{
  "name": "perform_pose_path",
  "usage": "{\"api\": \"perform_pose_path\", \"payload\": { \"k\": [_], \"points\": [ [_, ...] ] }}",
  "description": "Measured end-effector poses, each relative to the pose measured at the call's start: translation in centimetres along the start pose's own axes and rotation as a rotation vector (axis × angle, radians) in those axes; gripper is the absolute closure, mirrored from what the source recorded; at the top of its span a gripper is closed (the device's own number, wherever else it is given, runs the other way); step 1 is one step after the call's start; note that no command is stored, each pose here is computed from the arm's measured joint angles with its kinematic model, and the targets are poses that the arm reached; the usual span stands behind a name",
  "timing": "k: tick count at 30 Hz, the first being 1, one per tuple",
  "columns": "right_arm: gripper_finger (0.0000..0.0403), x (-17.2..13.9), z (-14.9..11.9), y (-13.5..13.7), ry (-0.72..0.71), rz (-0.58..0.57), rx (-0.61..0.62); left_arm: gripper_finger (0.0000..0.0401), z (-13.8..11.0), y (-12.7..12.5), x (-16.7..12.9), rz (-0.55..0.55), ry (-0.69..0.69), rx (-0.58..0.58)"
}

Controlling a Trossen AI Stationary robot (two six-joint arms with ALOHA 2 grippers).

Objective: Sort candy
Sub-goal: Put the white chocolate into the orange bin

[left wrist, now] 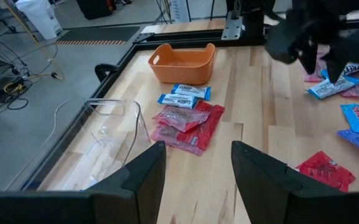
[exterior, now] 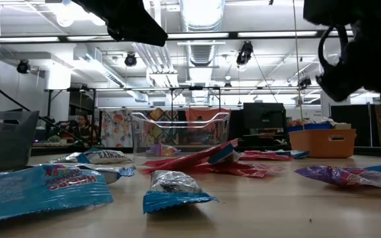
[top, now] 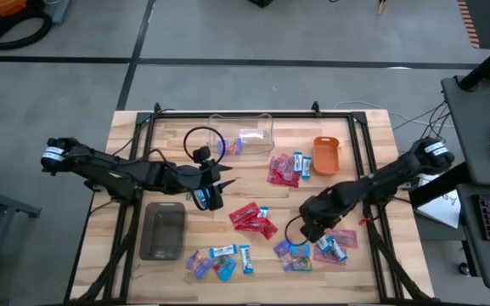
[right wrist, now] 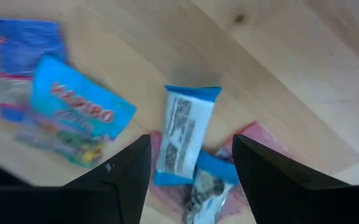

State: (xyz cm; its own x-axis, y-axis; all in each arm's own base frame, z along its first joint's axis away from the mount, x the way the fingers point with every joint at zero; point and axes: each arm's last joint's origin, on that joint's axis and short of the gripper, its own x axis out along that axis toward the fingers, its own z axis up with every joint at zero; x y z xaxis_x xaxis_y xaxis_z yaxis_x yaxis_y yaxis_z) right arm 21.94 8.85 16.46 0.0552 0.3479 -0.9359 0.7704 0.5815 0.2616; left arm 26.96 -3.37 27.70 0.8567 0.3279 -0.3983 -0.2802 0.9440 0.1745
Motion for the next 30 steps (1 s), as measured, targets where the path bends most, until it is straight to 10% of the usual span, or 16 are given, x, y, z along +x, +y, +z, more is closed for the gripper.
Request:
{"api": "perform_pose_path", "payload": {
  "k": [15, 30],
  "points": [
    [0.0199, 3.4, 1.1, 0.6, -0.006, -0.071, -0.025, 0.0235, 0.0, 0.0, 0.0, 0.001, 0.0, 0.0],
    [0.0335, 2.5, 1.2, 0.8, -0.131, -0.053, -0.04, 0.0235, 0.0, 0.0, 0.0, 0.001, 0.0, -0.005]
  ]
}}
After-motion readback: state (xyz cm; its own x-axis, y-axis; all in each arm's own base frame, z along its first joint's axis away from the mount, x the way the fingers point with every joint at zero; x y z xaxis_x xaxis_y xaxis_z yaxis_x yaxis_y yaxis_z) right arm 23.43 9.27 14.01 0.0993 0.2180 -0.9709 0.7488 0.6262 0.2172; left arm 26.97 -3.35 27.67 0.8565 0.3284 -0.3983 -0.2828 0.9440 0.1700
